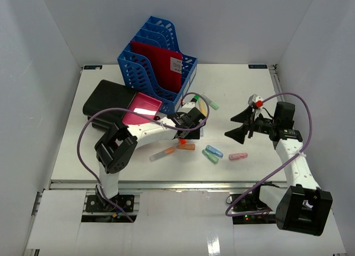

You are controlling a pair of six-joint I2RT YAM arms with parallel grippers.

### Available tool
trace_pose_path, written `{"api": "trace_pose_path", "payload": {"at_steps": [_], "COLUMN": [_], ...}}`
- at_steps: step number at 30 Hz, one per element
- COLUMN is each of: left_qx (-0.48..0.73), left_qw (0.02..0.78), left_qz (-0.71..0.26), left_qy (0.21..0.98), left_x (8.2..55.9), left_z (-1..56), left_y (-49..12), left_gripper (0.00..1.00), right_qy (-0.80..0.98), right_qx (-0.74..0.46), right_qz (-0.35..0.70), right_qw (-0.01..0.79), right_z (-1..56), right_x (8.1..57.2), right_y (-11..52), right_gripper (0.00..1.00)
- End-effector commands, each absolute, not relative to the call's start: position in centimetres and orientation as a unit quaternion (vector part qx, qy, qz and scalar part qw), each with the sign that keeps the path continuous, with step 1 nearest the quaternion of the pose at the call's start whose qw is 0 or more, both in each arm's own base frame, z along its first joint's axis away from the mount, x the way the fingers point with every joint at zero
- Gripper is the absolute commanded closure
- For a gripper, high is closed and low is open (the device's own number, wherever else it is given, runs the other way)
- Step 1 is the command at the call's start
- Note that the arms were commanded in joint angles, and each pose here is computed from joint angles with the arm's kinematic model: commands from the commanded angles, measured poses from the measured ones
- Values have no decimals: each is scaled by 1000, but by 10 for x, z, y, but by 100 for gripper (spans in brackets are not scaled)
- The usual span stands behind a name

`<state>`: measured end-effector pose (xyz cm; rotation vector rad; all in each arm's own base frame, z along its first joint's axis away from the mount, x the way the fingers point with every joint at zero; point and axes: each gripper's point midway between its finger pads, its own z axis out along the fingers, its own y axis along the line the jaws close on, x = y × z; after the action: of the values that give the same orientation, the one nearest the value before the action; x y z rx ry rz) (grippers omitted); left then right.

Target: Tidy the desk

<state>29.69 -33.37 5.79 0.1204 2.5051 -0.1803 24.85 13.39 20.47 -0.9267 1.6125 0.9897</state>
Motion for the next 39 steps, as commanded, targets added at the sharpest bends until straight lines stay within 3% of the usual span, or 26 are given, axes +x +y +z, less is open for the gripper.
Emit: {"api": "trace_pose_path", "payload": {"at_steps": [1, 18, 23, 26, 28, 34, 39], "left_qx": [-15, -87, -91, -94, -94, -65, -9], "left_qw": [354, 318, 304, 301, 301, 333, 387], "left_qz": [-25, 57, 55, 50, 44, 37, 0], "left_qy": [935, 943, 947, 948, 948, 940, 922], "left_x": [328, 322, 317, 316, 315, 319, 311], "left_z": [75, 37, 26, 25, 27, 54, 122], "left_y": [-322, -296, -297, -298, -299, -304, -317], "left_gripper": [22, 31, 43, 56, 70, 94, 100], "right_qy": [653, 656, 656, 657, 656, 654, 652], "right_qx": [-393, -391, -389, -388, -388, -390, -391], "right_qz": [402, 401, 401, 401, 401, 401, 401], "right_qw": [507, 506, 507, 507, 508, 510, 512], "right_z": [211, 209, 210, 210, 210, 212, 214], "right_x": [248, 250, 250, 250, 250, 249, 248], "right_y": [133, 132, 131, 131, 131, 131, 131], "right_gripper": [7, 7, 7, 7, 7, 7, 7]}}
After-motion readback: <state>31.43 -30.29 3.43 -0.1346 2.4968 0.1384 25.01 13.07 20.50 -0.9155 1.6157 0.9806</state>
